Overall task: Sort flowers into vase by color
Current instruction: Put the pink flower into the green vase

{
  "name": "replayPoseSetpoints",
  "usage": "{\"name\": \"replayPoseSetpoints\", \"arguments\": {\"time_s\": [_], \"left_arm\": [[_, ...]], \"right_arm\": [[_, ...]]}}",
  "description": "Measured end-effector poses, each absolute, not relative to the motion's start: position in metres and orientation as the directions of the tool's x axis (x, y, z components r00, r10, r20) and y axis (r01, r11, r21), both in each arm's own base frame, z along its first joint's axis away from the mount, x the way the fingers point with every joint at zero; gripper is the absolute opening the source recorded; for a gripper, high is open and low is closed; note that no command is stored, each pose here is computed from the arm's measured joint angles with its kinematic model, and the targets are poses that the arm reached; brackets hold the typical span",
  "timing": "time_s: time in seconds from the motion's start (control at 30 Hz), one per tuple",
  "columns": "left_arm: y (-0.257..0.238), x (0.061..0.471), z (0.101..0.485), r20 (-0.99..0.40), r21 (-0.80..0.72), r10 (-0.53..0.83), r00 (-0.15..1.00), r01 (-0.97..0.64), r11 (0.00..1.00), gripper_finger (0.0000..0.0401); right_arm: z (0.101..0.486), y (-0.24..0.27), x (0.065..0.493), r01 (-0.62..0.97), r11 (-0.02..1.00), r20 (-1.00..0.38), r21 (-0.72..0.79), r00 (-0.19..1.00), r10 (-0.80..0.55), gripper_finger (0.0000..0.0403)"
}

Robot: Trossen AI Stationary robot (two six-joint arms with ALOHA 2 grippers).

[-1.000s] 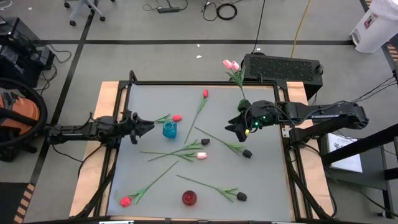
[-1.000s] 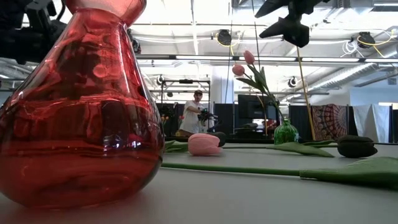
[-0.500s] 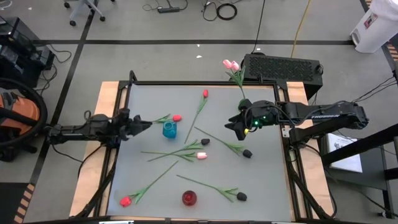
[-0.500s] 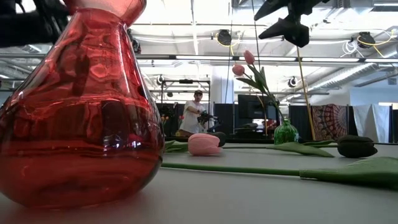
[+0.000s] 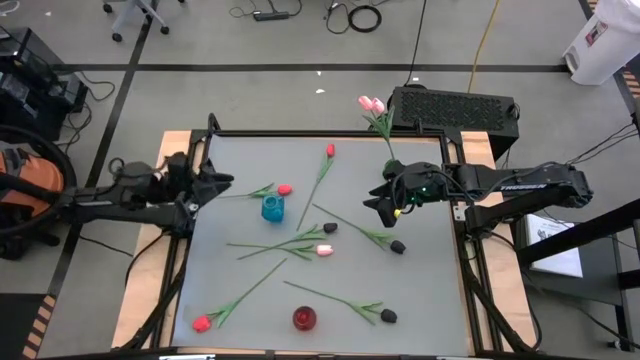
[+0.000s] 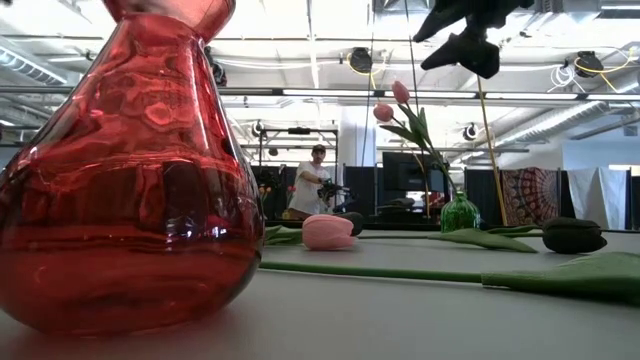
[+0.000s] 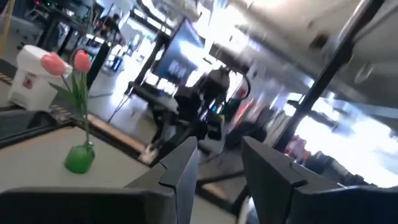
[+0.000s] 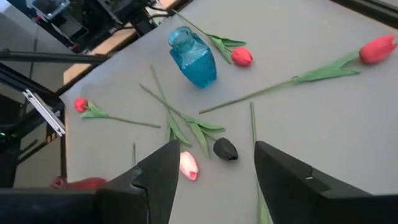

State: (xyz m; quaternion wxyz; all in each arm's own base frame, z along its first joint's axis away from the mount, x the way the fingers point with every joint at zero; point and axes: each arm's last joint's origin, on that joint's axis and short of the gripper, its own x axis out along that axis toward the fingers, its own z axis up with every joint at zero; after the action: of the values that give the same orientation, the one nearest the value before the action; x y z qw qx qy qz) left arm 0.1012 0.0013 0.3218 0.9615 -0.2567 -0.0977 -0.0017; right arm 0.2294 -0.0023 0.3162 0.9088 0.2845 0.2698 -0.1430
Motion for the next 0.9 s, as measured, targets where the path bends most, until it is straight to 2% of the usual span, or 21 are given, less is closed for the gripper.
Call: {"name": "replayPoseSetpoints", "arguments": {"time_s": [0.1,0.23,0.33,0.57,0.73,0.9], "left_arm": [[0.000,0.123,0.334,0.075,-0.431,0.002,0.997,0.031,0.902,0.0132],[-0.002,0.154,0.333,-0.123,-0.375,-0.056,0.991,0.006,0.927,0.0132],[-0.003,0.175,0.322,-0.254,-0.355,-0.101,0.962,0.005,0.935,0.0132],[-0.005,0.209,0.287,-0.465,-0.315,-0.176,0.868,0.024,0.949,0.0132],[-0.017,0.226,0.262,-0.584,-0.201,-0.224,0.780,0.129,0.971,0.0132],[-0.039,0.237,0.242,-0.656,-0.118,-0.285,0.699,0.278,0.953,0.0132]], "right_arm": [[0.315,-0.002,0.228,0.419,0.801,-0.589,0.426,0.801,-0.106,0.0199],[0.313,-0.002,0.227,0.416,0.814,-0.600,0.406,0.793,-0.106,0.0199],[0.313,-0.002,0.227,0.406,0.826,-0.601,0.391,0.792,-0.105,0.0199],[0.311,-0.002,0.226,0.397,0.848,-0.623,0.351,0.775,-0.105,0.0199],[0.310,-0.002,0.225,0.386,0.863,-0.632,0.325,0.768,-0.106,0.0199],[0.310,-0.002,0.225,0.367,0.881,-0.633,0.297,0.767,-0.105,0.0199]]}}
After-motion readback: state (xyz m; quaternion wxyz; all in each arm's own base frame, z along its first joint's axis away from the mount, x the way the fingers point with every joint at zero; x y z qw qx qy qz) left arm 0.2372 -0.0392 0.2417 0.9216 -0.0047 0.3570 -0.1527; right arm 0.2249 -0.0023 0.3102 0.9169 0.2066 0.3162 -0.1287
